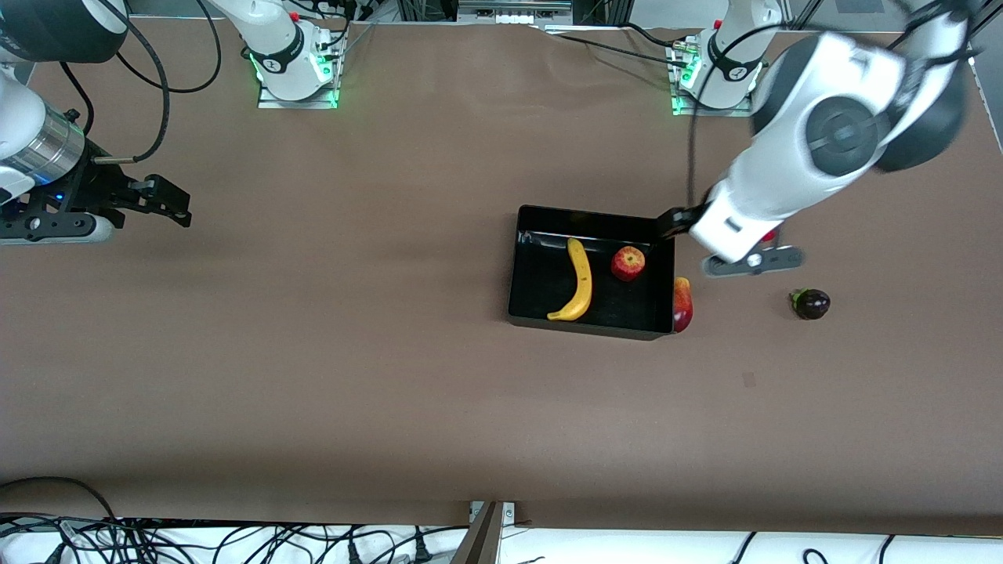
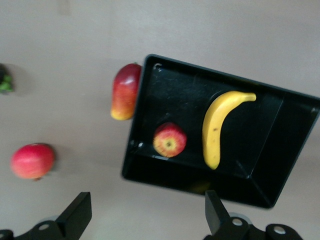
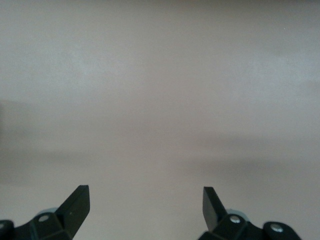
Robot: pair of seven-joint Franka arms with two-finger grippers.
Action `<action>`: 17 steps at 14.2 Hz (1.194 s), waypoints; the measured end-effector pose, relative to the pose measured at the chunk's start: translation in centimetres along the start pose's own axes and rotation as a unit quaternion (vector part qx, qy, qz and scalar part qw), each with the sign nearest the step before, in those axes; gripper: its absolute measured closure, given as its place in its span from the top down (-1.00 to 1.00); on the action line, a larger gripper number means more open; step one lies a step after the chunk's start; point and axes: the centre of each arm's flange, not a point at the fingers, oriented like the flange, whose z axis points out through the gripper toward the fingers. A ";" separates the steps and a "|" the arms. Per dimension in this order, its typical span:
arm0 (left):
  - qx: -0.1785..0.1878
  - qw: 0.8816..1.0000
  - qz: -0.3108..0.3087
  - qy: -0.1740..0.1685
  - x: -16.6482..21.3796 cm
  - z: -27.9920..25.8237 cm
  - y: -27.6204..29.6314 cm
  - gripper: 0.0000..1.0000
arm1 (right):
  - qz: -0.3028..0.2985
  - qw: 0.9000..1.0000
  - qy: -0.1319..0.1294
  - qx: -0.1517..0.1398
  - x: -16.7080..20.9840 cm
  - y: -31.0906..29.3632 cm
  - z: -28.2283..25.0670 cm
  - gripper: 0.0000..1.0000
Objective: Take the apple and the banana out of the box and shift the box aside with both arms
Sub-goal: 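Reach the left gripper down to the red apple in the tray, then close the left gripper on the red apple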
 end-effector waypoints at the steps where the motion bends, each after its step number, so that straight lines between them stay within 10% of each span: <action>1: 0.001 1.000 -0.007 0.003 0.0 2.3 0.3 1.00 | 0.000 1.000 0.000 0.000 0.0 0.0 0.0 1.00; 17: 0.072 0.990 -0.089 0.082 -3.8 25.4 4.2 1.00 | 0.000 1.000 0.000 0.000 0.0 0.0 0.0 1.00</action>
